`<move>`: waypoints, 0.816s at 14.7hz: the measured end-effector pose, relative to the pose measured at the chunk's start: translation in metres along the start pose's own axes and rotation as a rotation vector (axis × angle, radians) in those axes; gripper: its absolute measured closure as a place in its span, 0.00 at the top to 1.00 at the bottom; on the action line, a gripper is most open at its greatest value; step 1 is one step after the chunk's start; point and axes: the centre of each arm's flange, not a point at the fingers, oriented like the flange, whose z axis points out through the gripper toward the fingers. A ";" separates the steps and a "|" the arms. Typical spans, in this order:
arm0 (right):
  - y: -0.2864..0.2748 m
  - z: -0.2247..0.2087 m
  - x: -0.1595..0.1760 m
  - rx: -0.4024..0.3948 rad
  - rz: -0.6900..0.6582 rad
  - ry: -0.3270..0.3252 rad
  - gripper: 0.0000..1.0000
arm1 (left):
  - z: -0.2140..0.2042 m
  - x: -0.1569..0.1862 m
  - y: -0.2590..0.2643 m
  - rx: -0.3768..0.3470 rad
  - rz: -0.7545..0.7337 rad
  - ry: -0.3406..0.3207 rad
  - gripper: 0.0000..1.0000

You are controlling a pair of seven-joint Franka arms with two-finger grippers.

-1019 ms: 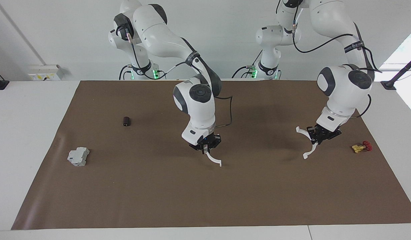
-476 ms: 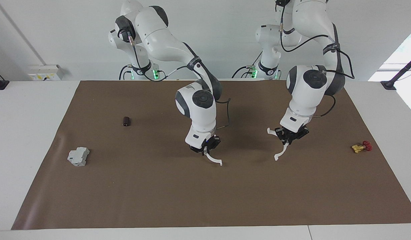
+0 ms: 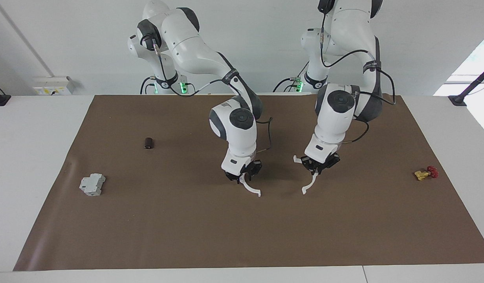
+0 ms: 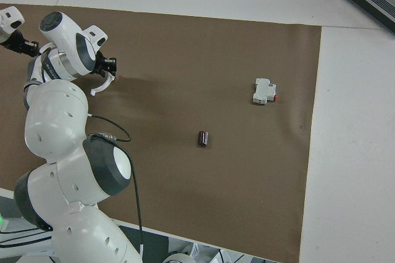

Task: Assemble drain pipe with both arms
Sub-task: 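Carry the left clamp half toward the right gripper's clamp half, then release the joined clamp with the right gripper and withdraw it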

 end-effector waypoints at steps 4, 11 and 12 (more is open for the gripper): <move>0.054 -0.046 0.012 -0.029 0.034 -0.034 0.73 | 0.018 -0.008 0.051 -0.017 0.051 0.019 0.20; 0.225 -0.207 -0.021 -0.058 0.180 -0.125 1.00 | 0.044 -0.027 0.105 -0.045 0.109 0.048 0.20; 0.238 -0.231 -0.034 -0.060 0.195 -0.136 1.00 | 0.045 -0.029 0.109 -0.047 0.114 0.052 0.20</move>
